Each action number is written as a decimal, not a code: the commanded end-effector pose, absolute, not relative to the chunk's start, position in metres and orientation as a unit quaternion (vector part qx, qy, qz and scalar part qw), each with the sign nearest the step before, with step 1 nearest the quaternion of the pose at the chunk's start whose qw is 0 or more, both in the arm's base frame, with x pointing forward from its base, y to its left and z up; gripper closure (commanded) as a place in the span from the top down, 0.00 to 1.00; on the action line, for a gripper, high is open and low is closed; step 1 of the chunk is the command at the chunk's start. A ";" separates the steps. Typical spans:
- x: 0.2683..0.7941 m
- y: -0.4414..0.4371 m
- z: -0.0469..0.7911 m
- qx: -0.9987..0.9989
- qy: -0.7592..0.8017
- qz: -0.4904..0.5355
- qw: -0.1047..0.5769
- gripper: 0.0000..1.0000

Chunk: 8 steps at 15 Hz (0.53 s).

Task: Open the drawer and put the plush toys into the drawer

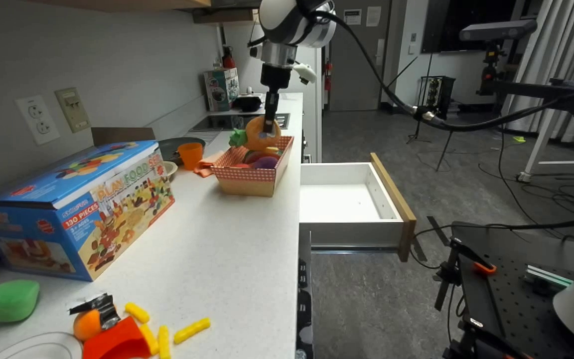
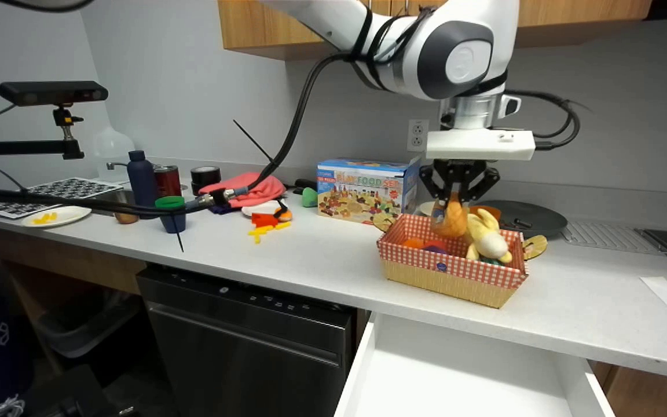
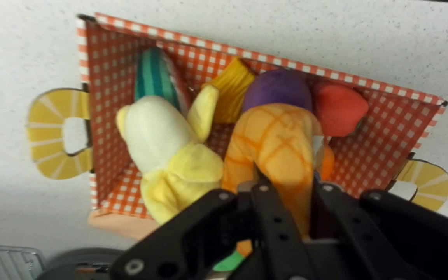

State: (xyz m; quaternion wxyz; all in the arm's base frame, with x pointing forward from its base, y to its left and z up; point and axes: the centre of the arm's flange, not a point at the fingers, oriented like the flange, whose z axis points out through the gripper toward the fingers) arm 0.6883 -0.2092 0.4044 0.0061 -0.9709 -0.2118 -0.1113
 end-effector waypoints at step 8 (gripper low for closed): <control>0.570 -0.304 0.385 -0.997 -0.072 -0.017 -0.027 0.04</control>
